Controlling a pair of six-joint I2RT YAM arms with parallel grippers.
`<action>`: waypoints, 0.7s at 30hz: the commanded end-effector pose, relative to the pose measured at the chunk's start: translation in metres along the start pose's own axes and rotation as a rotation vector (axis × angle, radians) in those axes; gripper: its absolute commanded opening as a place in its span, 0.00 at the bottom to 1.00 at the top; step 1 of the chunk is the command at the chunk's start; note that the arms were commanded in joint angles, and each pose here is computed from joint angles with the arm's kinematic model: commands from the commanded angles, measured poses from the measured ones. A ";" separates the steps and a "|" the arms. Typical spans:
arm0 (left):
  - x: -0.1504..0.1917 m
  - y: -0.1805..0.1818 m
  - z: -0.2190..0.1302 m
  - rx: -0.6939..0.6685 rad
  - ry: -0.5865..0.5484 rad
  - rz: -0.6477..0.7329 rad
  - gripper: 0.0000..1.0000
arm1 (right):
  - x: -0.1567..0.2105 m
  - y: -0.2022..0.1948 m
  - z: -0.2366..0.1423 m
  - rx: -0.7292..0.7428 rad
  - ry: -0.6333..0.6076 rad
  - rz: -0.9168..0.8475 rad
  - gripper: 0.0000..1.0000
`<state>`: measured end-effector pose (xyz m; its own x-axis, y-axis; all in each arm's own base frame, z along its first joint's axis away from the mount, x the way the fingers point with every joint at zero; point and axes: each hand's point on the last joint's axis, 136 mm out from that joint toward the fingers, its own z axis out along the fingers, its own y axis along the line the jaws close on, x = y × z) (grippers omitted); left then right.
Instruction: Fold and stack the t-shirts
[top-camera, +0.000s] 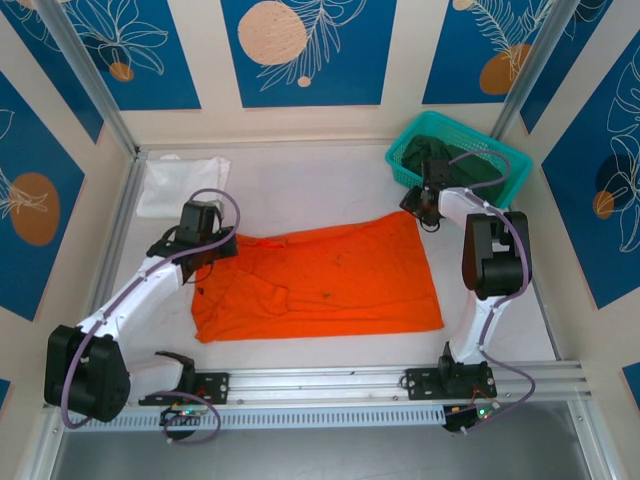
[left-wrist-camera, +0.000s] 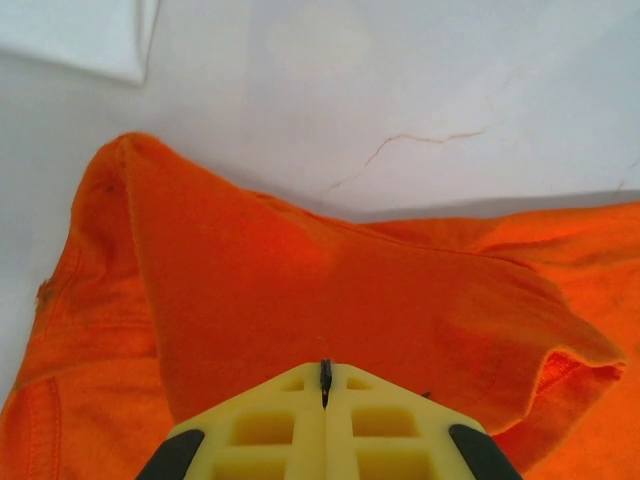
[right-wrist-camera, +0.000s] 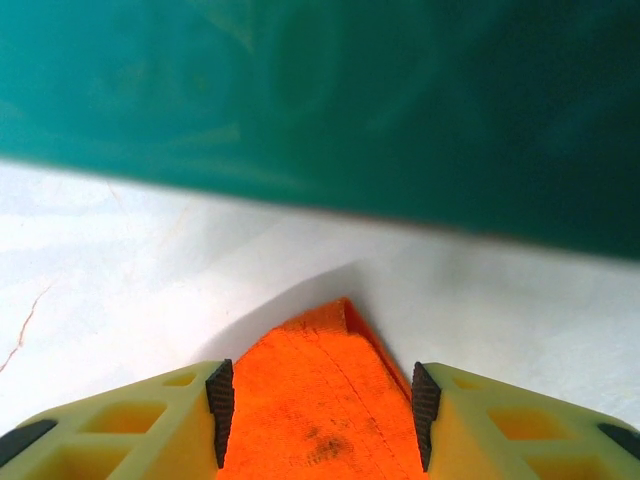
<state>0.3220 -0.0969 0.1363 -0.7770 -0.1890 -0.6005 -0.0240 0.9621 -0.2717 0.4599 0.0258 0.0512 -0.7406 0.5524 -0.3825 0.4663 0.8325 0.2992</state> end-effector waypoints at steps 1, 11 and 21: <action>0.009 0.007 -0.006 -0.027 -0.006 -0.018 0.00 | 0.018 -0.003 0.006 0.025 0.083 -0.014 0.52; 0.016 0.009 -0.004 -0.025 0.009 -0.023 0.00 | 0.023 0.002 0.014 0.041 0.141 -0.048 0.49; 0.017 0.011 -0.002 -0.035 0.008 -0.021 0.00 | 0.029 0.009 0.019 0.055 0.169 -0.093 0.45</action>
<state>0.3094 -0.0900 0.1271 -0.7813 -0.2127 -0.5868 -0.0590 0.9611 -0.2698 0.4712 0.0395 0.0492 -0.7968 0.4909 -0.3523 0.4227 0.8695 0.2557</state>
